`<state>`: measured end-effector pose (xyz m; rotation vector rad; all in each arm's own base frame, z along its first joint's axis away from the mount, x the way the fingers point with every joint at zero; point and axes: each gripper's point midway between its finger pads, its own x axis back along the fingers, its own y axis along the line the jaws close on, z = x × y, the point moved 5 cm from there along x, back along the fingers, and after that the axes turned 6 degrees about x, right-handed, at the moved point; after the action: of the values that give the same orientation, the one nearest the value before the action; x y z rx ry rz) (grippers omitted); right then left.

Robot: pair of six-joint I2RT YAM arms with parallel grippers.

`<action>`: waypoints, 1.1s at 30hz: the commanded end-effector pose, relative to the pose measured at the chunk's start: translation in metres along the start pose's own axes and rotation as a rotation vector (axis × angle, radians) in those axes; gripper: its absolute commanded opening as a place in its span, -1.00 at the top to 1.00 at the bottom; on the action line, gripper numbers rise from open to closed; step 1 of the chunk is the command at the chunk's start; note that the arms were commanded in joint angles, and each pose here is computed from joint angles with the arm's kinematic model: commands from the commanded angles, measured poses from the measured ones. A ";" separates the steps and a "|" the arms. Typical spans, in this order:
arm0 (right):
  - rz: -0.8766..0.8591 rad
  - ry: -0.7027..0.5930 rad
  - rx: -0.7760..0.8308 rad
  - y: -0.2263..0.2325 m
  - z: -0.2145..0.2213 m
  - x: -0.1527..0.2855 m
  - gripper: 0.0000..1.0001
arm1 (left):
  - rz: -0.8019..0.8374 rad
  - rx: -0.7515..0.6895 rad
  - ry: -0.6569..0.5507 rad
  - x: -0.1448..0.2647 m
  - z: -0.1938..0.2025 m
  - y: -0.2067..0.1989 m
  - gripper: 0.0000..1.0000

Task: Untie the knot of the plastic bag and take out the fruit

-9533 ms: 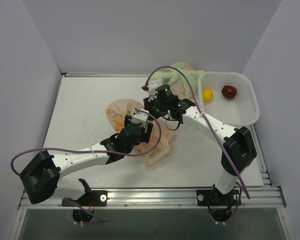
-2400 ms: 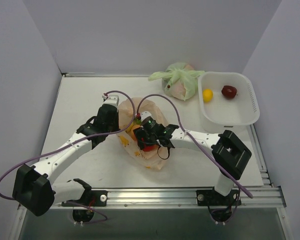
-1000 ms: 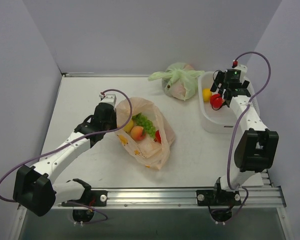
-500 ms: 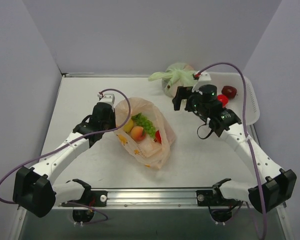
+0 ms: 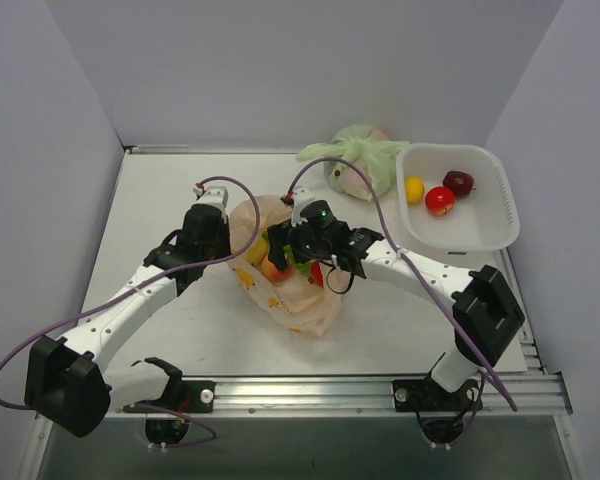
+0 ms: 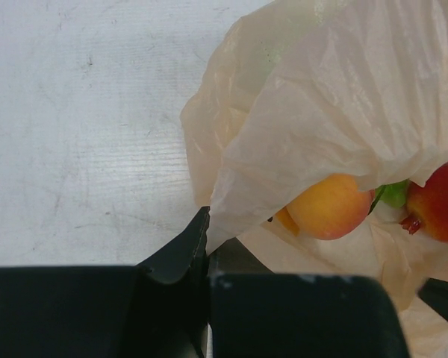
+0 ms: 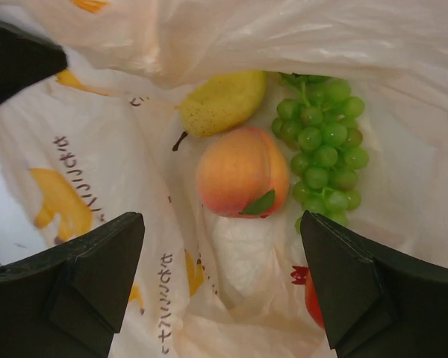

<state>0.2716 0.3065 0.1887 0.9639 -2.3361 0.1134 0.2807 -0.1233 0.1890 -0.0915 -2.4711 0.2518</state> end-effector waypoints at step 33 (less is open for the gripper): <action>0.031 -0.190 0.089 0.001 -0.037 0.042 0.69 | 0.031 0.021 -0.023 0.000 -0.014 -0.008 0.99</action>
<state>0.2669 0.3099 0.1890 1.0254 -2.3843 0.0984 0.2809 -0.1257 0.1857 -0.1076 -2.4546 0.2519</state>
